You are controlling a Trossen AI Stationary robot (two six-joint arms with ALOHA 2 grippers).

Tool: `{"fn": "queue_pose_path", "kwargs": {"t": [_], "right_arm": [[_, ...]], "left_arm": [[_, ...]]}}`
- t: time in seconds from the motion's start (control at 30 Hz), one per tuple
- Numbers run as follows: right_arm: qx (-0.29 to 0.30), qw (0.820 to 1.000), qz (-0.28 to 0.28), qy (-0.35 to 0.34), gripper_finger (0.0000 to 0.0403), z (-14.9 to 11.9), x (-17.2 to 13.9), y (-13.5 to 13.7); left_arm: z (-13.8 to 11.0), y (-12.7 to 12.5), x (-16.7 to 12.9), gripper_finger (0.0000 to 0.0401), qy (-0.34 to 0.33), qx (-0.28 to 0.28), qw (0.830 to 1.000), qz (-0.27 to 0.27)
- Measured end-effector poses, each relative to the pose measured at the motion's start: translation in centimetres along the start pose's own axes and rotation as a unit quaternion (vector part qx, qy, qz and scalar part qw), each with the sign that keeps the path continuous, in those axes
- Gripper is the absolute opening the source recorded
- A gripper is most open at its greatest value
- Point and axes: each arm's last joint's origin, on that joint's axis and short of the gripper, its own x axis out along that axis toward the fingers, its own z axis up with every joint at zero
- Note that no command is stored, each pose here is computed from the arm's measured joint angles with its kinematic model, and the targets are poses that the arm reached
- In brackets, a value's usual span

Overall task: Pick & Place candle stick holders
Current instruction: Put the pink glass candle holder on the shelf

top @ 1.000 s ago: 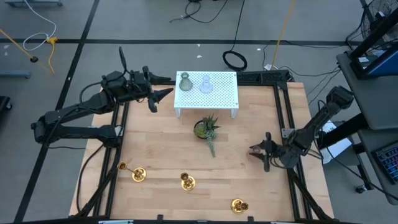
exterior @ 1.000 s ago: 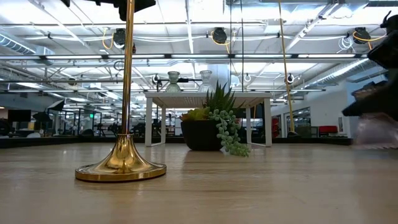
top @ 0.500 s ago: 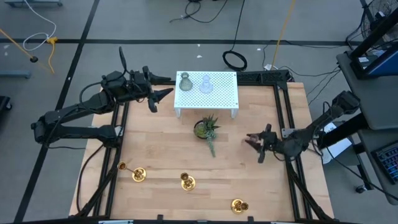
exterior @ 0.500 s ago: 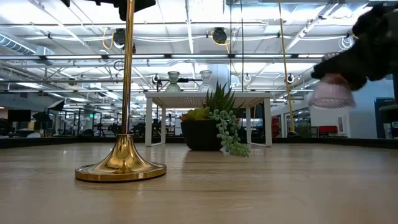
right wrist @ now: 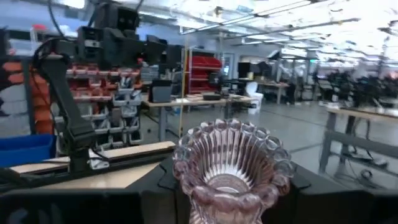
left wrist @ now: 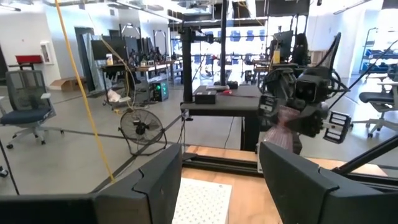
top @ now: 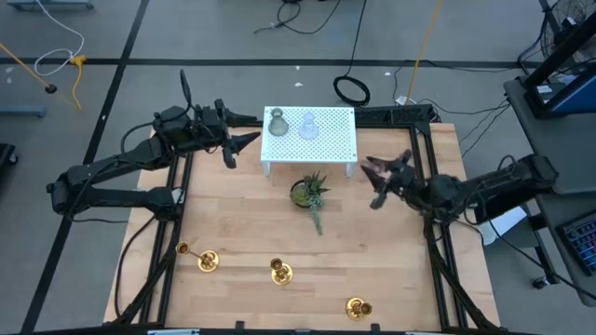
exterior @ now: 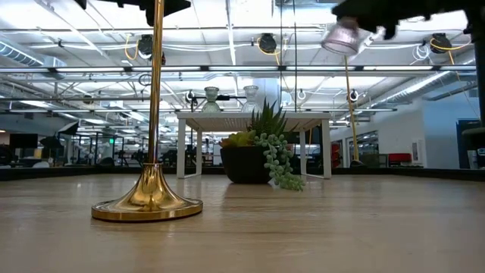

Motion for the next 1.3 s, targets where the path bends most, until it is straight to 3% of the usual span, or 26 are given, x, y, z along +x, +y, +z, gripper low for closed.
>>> {"fn": "queue_pose_path", "kwargs": {"t": [0.23,0.37,0.53,0.83,1.3], "right_arm": [[-0.035,0.994,-0.087,0.055,0.0125,1.1,7.1,-2.5],[-0.007,0.993,-0.076,0.089,0.0122,0.5,10.9,-5.1],[0.021,0.988,-0.07,0.135,0.0123,-2.1,13.8,-8.6],[0.063,0.979,-0.086,0.173,0.0124,-5.8,16.4,-13.3],[0.026,0.978,-0.105,0.179,0.0125,-7.4,17.2,-14.9]], "left_arm": [[0.0,0.0,0.1,0.022,-0.001,0.003,1.0,-0.003],[0.0,-0.1,0.1,0.022,0.001,0.003,1.0,-0.01],[-0.2,-0.1,0.1,0.022,0.006,0.012,1.0,-0.011],[-0.3,-0.1,0.1,0.022,0.011,0.014,1.0,-0.011],[-0.5,-0.1,0.1,0.022,0.023,0.02,0.999,-0.012]]}}
